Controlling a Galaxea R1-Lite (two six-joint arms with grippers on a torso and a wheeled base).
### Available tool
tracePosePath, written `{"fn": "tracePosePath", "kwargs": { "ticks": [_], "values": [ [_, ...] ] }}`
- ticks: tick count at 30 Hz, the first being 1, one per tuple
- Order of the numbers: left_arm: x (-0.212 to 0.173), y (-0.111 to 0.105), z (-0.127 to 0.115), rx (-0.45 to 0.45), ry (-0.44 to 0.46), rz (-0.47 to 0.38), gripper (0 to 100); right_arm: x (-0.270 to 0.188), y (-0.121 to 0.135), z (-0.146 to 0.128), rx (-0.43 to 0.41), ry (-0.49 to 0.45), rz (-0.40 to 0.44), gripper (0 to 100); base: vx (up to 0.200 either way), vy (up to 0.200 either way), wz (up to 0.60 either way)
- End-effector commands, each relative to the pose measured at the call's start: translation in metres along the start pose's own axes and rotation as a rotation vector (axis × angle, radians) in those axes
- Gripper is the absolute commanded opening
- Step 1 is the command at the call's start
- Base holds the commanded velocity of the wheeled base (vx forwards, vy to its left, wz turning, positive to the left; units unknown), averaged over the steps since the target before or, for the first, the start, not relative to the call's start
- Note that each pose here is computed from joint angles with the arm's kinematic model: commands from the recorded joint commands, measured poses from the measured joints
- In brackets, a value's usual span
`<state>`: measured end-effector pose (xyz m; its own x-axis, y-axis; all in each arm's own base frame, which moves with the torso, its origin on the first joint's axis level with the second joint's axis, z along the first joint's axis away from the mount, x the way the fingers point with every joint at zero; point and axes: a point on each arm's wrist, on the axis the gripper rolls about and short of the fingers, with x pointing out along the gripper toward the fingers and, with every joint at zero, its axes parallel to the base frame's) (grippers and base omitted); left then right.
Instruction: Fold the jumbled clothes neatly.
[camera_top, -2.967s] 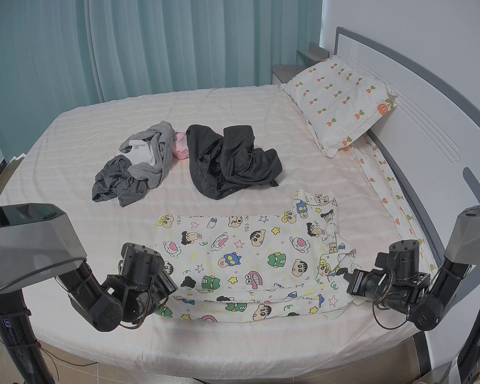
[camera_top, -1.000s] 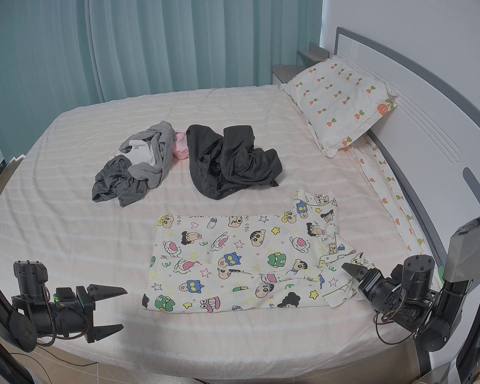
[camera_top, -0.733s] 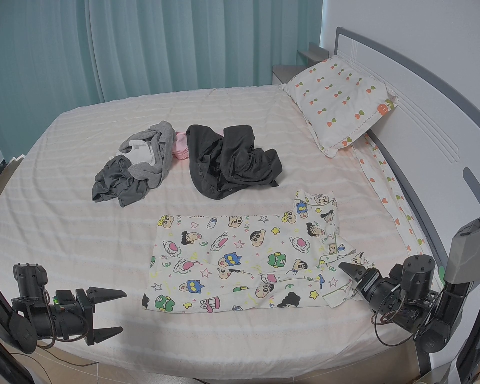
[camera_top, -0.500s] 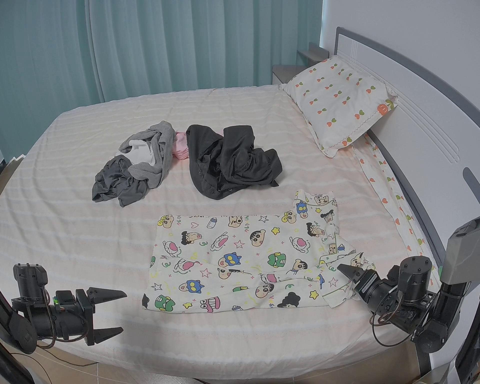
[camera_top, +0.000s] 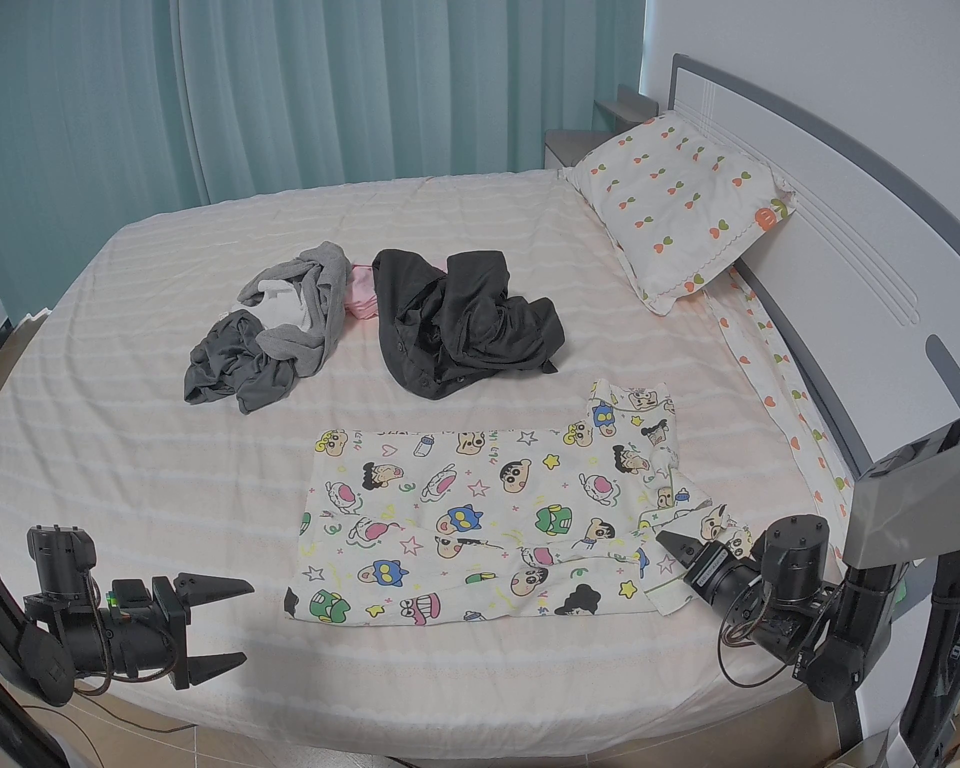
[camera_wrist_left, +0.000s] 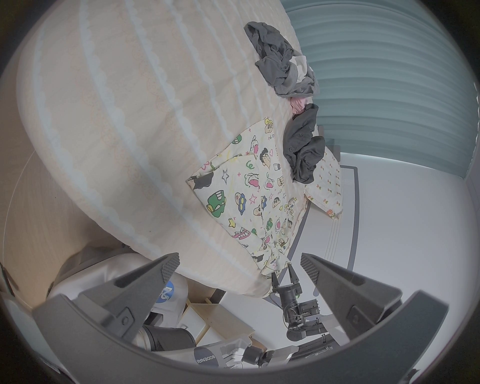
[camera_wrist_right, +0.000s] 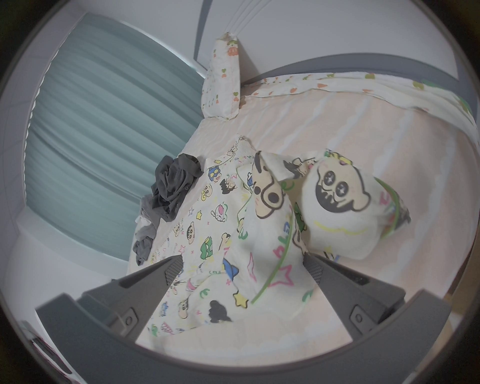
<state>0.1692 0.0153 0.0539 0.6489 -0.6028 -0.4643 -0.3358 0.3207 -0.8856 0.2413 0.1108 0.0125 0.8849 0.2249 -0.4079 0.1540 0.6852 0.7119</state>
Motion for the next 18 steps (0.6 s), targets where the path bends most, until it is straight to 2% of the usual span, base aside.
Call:
{"fn": "tracePosePath", "kwargs": {
  "ticks": [1, 10, 16, 18],
  "values": [
    [0.003, 0.000, 0.004, 0.001, 0.000, 0.000, 100, 0.024, -0.006, -0.004, -0.065, -0.027, -0.022, 100, 0.000, 0.000, 0.00],
    [0.012, 0.000, 0.011, 0.027, 0.000, -0.018, 100, 0.024, 0.017, 0.017, -0.173, -0.160, 0.039, 100, 0.000, 0.000, 0.00],
    [0.014, 0.000, 0.010, 0.033, 0.005, -0.019, 100, 0.012, 0.040, 0.036, -0.184, -0.237, 0.123, 100, 0.000, 0.000, 0.00],
    [0.014, 0.000, 0.010, 0.033, 0.005, -0.019, 100, 0.015, 0.042, 0.042, -0.190, -0.250, 0.117, 100, 0.000, 0.000, 0.00]
  ]
}}
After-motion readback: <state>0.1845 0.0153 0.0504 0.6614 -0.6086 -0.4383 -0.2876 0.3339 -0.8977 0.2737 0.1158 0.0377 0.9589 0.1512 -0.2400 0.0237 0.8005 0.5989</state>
